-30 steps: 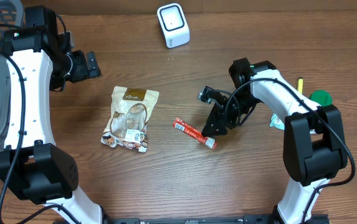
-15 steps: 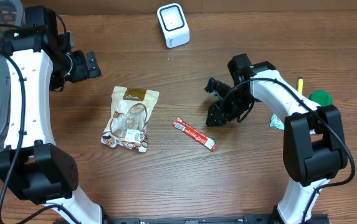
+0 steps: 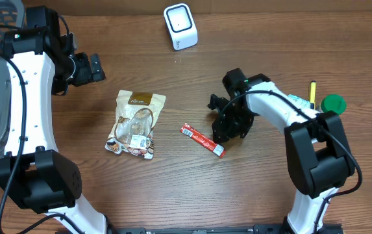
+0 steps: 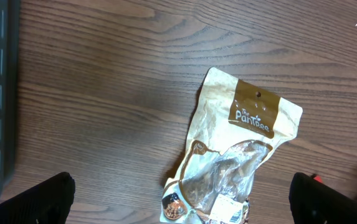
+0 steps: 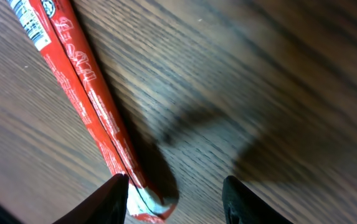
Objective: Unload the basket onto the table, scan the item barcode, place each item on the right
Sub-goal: 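Regrasp the red stick by its end with the right gripper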
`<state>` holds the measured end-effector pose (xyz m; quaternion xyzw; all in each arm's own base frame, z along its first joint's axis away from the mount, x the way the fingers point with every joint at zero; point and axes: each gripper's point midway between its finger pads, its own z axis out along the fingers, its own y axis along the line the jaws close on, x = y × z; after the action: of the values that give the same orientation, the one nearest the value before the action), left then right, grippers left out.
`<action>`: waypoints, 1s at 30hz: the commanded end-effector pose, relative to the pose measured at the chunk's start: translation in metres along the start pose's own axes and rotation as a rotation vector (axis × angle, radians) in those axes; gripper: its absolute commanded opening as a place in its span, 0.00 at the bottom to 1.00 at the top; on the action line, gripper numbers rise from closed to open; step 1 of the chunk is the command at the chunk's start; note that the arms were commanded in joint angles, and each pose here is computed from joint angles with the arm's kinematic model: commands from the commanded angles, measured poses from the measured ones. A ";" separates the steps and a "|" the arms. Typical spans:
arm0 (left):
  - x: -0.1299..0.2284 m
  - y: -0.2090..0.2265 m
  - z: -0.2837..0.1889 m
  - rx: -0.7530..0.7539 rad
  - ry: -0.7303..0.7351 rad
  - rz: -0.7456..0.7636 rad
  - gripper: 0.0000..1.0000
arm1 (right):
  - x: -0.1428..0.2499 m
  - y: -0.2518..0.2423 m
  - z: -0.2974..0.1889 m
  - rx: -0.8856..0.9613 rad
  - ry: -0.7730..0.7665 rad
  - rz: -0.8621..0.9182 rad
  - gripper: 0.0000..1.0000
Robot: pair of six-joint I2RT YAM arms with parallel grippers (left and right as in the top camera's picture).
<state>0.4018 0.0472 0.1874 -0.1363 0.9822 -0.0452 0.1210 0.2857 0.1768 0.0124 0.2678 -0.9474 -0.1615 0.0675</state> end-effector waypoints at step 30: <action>0.001 -0.004 -0.001 0.009 -0.002 0.019 1.00 | 0.000 0.004 -0.009 0.088 -0.005 0.047 0.49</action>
<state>0.4018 0.0472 0.1874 -0.1363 0.9822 -0.0452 0.1210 0.2768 0.1709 0.0105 0.2399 -0.9616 -0.1084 0.0775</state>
